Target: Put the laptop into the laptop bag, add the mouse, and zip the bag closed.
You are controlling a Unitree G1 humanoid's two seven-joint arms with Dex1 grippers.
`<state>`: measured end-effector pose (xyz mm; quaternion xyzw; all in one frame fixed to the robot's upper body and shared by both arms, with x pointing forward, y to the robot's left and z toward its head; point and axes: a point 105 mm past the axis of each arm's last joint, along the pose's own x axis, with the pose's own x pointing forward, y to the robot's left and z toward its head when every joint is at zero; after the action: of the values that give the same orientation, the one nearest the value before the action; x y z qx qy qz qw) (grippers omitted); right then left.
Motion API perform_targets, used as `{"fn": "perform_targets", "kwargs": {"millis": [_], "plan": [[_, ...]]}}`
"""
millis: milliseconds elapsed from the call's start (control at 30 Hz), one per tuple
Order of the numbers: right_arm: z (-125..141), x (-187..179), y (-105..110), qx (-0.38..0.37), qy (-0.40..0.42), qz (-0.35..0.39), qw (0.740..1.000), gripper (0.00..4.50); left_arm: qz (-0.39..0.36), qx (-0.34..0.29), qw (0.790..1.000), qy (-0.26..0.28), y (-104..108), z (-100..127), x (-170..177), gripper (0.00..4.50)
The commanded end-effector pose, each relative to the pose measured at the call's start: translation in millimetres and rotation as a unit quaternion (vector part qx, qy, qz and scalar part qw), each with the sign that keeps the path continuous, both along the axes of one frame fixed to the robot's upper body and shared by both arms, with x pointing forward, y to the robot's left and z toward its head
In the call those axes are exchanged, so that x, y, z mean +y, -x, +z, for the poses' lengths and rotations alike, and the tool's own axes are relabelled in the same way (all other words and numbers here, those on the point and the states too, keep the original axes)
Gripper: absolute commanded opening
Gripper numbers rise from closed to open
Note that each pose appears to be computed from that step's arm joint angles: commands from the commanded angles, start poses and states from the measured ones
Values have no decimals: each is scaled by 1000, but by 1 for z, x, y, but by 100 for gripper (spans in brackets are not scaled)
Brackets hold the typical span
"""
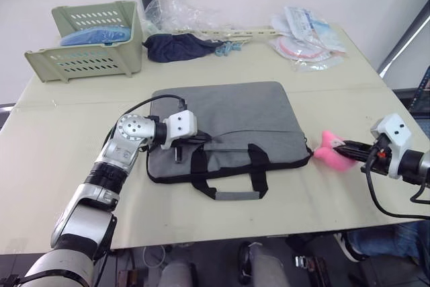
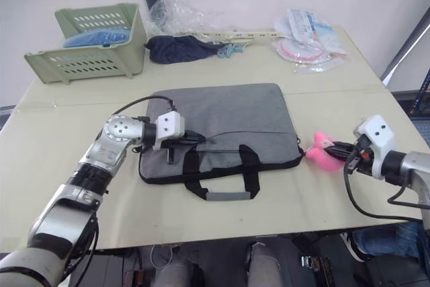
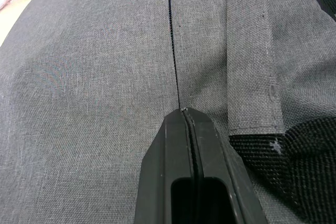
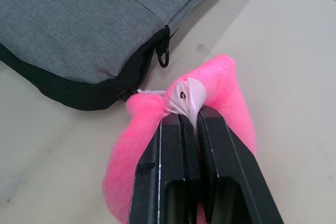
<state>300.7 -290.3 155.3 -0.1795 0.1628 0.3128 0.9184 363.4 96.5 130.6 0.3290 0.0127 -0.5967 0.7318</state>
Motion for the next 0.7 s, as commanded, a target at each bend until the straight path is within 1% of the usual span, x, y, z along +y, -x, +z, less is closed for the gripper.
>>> {"fn": "perform_targets", "kwargs": {"millis": [33,400,533,700], "plan": [[13,-2,-9,-37,5,-5,999,10,29,88,992,-90,12,-57,28,0],[16,9,-27,-60,-4,6,998,10,30,91,991,-90,13,-58,29,0],[22,11,-35,-78,-14,2,997,10,30,92,991,-89,14,-58,30,0],[24,12,-39,-88,-24,-3,996,10,32,92,991,-88,13,-58,30,0]]}}
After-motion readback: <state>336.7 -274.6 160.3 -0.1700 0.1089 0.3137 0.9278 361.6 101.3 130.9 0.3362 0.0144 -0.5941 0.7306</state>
